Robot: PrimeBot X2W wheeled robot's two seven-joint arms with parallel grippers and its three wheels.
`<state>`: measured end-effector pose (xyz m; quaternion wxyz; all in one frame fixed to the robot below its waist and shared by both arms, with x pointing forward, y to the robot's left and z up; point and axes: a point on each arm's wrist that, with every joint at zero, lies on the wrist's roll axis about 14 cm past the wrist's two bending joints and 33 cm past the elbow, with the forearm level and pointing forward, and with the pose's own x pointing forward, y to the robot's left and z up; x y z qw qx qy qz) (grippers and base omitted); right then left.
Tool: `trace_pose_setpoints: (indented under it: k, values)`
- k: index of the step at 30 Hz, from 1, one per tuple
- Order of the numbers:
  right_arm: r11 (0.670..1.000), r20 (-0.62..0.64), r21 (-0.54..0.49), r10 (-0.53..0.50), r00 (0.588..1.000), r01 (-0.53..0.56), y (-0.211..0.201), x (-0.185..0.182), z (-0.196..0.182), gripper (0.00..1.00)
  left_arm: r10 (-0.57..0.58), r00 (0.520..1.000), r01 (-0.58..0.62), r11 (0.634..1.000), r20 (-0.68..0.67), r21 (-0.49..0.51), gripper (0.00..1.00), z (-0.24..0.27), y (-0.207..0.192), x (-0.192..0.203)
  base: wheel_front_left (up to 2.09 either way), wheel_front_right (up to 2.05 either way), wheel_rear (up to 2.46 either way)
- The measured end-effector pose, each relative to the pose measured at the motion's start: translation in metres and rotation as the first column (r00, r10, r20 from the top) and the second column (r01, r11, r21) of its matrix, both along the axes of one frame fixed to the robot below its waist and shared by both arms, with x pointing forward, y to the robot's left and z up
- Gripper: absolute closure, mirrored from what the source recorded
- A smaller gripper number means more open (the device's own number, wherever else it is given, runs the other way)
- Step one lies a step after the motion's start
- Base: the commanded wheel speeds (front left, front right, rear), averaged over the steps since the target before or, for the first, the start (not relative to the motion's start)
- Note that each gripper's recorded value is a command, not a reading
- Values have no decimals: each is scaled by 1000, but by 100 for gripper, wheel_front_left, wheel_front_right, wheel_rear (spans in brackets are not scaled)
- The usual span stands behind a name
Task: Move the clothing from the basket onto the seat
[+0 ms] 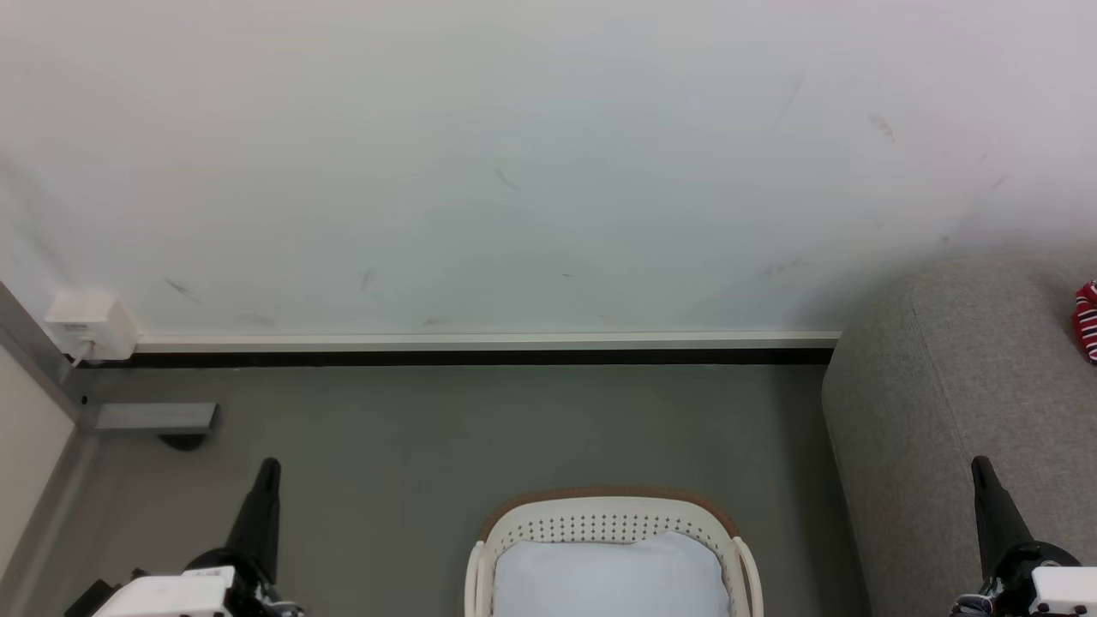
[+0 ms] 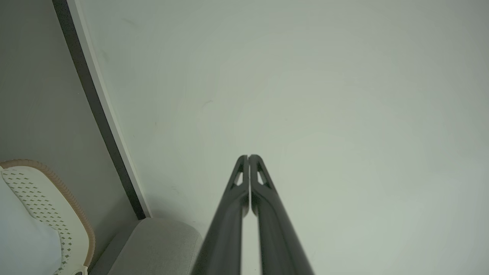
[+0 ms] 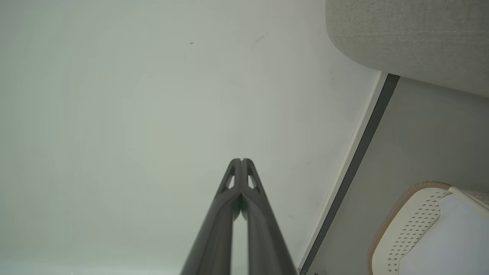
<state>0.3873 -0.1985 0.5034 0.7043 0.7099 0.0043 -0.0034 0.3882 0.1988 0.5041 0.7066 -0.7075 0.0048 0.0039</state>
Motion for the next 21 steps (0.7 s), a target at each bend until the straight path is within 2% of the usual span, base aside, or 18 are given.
trace_pose_setpoints:
  k: [21]
  values:
    - [1000, 1, 0, 0, 1000, 0, 0, 0, 0, 100, 0, 1000, 0, 1000, 1, 0, 100, 0, 0, 0, 0, 0, 0]
